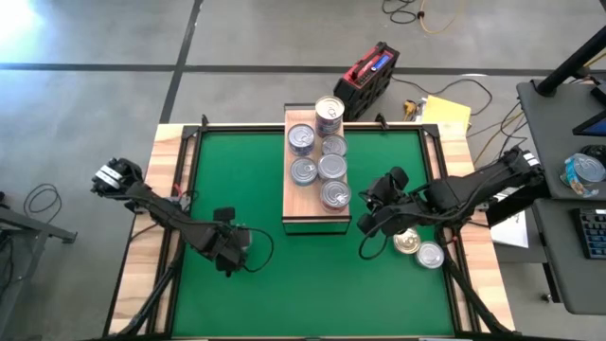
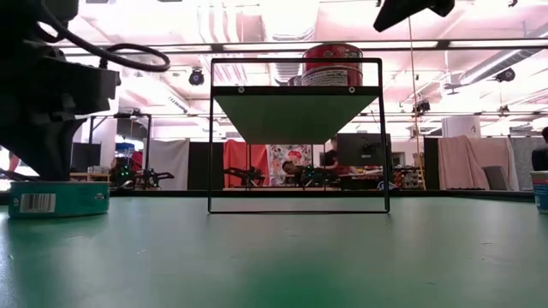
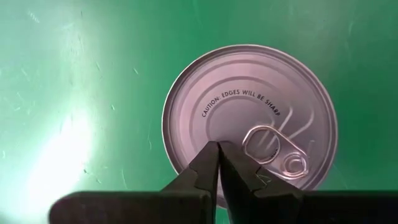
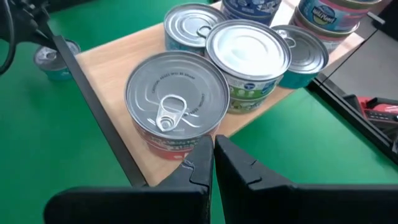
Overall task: Stack canned seafood by type on shelf
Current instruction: Stack the light blue tuna can on top of the light blue can on the shelf
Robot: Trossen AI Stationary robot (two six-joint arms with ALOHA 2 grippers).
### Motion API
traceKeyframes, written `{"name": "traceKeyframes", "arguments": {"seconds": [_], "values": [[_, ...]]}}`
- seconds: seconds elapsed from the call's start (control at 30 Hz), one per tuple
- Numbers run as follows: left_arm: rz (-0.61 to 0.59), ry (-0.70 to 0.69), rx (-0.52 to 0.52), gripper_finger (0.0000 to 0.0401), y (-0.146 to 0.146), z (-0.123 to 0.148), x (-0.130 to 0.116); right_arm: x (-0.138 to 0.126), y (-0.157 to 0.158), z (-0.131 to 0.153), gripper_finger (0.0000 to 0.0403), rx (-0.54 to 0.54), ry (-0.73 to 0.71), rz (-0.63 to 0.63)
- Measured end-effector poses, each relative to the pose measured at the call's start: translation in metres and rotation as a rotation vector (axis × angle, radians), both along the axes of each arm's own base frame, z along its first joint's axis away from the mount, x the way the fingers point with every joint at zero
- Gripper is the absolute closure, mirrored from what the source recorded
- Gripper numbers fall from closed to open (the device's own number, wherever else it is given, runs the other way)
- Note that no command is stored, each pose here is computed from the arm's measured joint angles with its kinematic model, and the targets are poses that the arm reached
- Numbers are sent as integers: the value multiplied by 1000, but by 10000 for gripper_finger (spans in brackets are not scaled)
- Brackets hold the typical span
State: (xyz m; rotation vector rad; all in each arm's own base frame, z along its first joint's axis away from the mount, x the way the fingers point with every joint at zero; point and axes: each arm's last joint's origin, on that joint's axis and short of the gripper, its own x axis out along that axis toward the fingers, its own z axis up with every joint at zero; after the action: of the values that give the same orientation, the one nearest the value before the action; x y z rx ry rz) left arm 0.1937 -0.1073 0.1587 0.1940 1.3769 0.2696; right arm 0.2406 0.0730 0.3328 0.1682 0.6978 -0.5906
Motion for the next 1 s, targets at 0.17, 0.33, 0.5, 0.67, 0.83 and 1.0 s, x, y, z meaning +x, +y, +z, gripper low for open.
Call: {"name": "traceKeyframes", "arguments": {"seconds": [0.17,0.33,0.5,0.67,0.83,1.0], "values": [[-6,-45,-23,401,-3,-1,3,0,0,2,394,-2,-3,4],[-46,-64,-72,401,-11,3,7,0,0,2,394,1,-1,6],[-78,-103,-148,401,-20,6,11,0,1,1,394,20,6,19],[-117,-161,-225,401,-28,7,18,0,2,1,394,59,20,46],[-151,-185,-231,401,-31,8,19,1,3,6,394,90,9,62],[-199,-197,-191,401,-34,13,20,1,8,13,394,146,-20,79]]}}
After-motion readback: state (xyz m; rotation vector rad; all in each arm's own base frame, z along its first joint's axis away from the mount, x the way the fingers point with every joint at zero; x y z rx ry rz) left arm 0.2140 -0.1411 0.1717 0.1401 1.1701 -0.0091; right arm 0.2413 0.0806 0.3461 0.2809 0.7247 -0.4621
